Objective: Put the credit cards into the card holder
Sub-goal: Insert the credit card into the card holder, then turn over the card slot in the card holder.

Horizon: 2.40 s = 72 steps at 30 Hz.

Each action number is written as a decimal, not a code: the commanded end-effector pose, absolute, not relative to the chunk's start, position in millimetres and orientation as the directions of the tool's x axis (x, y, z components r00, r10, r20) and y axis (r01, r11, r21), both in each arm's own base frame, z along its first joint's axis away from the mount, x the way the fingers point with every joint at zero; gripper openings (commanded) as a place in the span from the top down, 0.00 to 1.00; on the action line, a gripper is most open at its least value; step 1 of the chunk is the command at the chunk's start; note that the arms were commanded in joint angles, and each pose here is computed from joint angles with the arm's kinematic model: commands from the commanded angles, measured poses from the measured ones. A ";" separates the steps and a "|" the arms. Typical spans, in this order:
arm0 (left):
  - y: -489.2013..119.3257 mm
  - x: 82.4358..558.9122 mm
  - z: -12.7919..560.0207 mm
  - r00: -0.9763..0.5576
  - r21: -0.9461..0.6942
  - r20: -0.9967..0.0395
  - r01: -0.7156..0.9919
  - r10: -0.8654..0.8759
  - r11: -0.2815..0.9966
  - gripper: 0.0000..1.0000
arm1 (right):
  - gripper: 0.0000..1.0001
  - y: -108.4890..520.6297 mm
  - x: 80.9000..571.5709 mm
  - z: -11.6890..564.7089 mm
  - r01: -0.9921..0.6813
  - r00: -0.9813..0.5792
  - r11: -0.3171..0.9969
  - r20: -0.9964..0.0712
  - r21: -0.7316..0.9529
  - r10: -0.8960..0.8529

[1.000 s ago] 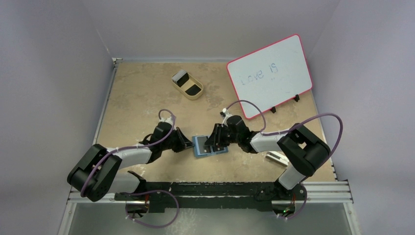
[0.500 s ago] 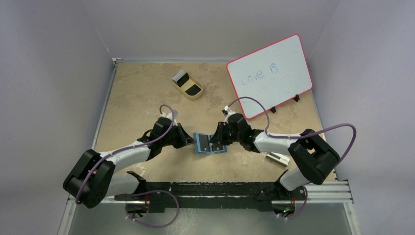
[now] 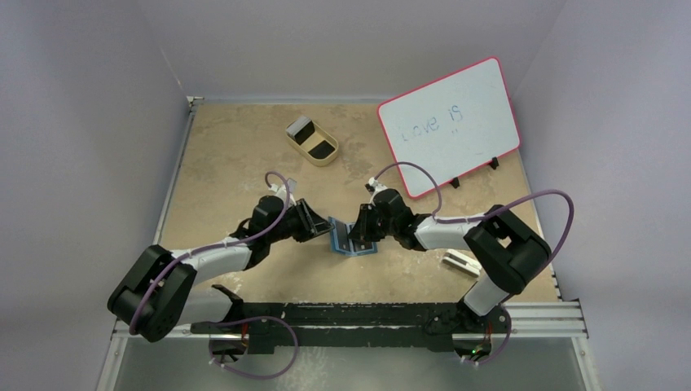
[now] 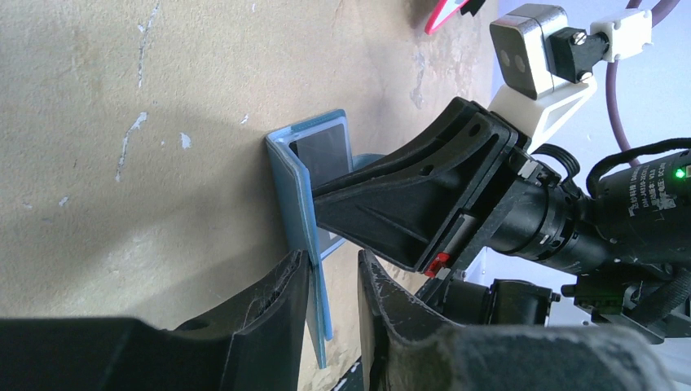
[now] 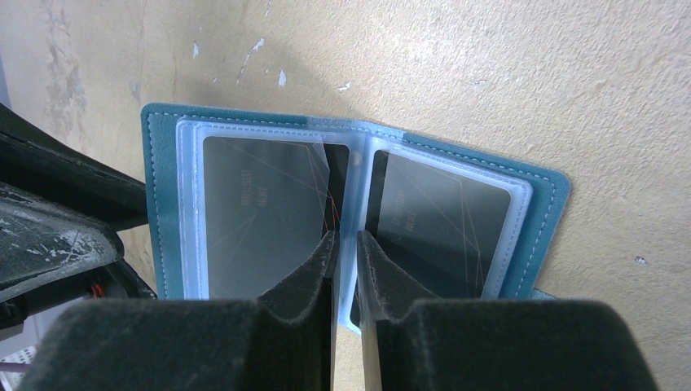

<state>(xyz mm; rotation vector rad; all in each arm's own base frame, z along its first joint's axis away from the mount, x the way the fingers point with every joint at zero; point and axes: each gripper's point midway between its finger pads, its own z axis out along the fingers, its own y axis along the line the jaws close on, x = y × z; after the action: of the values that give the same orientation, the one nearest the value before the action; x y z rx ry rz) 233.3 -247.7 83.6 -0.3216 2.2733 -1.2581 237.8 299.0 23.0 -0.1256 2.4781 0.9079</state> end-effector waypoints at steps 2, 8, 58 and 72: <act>-258.0 240.3 98.5 -0.826 -0.865 -0.350 0.104 -0.442 0.491 0.72 | 0.84 300.7 240.3 24.1 -0.265 -0.866 0.771 -0.494 0.579 0.074; -260.7 241.3 91.1 -0.834 -0.848 -0.363 0.110 -0.415 0.519 0.75 | 0.84 300.4 239.0 21.9 -0.261 -0.868 0.771 -0.490 0.581 0.075; -251.8 240.4 97.0 -0.856 -0.688 -0.431 0.106 -0.287 0.717 0.78 | 0.65 321.1 251.0 51.2 -0.338 -0.832 0.727 -0.551 0.597 0.065; -258.5 241.0 88.7 -0.868 -0.694 -0.426 0.131 -0.256 0.708 0.99 | 0.67 319.7 250.0 42.1 -0.329 -0.838 0.735 -0.542 0.593 0.062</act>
<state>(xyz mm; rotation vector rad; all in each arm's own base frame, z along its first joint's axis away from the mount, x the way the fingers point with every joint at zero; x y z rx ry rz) 237.5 -247.6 77.4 -0.1489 2.4672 -0.9627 242.5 308.7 32.3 -0.1691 2.4455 0.9214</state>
